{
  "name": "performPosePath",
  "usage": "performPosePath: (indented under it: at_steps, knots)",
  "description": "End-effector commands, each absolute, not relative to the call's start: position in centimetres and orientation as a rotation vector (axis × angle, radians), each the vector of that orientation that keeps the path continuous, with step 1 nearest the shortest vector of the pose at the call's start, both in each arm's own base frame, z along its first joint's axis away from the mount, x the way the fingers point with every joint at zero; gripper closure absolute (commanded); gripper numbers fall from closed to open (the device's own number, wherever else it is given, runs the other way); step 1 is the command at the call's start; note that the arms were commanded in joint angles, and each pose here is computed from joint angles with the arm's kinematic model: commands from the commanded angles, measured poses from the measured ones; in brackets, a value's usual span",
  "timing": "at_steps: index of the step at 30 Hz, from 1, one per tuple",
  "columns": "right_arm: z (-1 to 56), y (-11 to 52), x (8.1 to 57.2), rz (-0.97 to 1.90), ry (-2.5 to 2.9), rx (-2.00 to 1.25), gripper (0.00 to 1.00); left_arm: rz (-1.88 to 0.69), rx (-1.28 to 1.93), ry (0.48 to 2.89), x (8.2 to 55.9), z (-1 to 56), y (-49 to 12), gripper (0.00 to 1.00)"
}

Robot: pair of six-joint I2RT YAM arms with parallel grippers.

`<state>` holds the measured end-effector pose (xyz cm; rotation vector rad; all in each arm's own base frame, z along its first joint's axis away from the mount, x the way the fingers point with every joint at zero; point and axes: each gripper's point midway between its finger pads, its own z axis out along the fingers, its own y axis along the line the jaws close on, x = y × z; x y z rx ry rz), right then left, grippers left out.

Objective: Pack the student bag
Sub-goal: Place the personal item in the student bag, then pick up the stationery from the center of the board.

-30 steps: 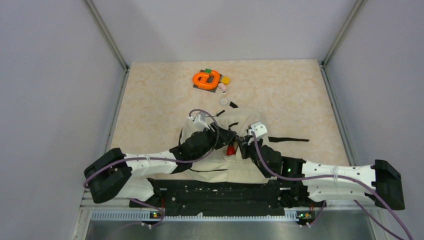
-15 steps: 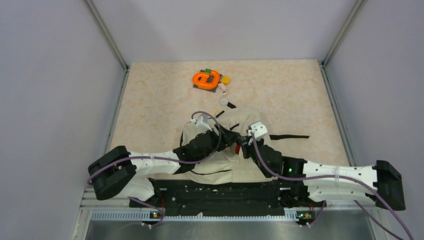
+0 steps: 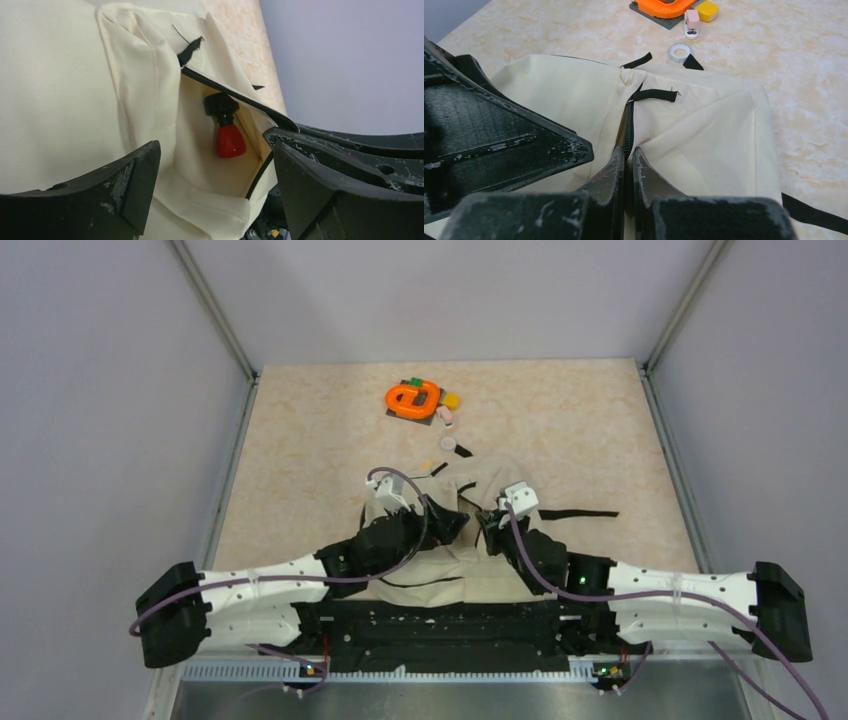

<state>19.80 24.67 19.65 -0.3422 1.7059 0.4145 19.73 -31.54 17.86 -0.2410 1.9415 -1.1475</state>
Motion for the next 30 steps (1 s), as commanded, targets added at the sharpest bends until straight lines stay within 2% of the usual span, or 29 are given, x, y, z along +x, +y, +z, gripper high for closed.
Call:
performPosePath:
  at_steps: [1, 4, 8, 17, 23, 26, 30]
  knots:
    - [23.9, 25.1, 20.2, 0.532, 1.628, -0.227, 1.0, -0.978, -0.152, 1.891, 20.9, 19.7, -29.5, 0.09]
    - [21.9, 25.5, 19.5, 0.555, 1.682, -0.264, 1.0, -0.862, -0.044, 1.905, 22.3, 20.9, -28.9, 0.03]
    - [18.6, 25.5, 18.4, 0.577, 1.787, -0.294, 1.0, -0.759, 0.039, 2.014, 26.1, 20.6, -28.1, 0.02]
    - [12.8, 23.9, 16.0, 0.557, 1.977, -0.313, 1.0, -0.71, 0.037, 2.038, 38.5, 19.7, -27.7, 0.02]
    - [11.6, 22.7, 15.3, 0.544, 2.029, -0.283, 1.0, -0.715, -0.019, 2.068, 47.9, 17.1, -29.1, 0.04]
    - [11.6, 22.6, 15.3, 0.545, 2.021, -0.282, 1.0, -0.748, -0.056, 2.055, 51.6, 16.3, -30.5, 0.06]
    - [12.0, 22.5, 15.7, 0.519, 2.004, -0.292, 1.0, -0.652, -0.109, 2.121, 55.7, 13.1, -30.8, 0.07]
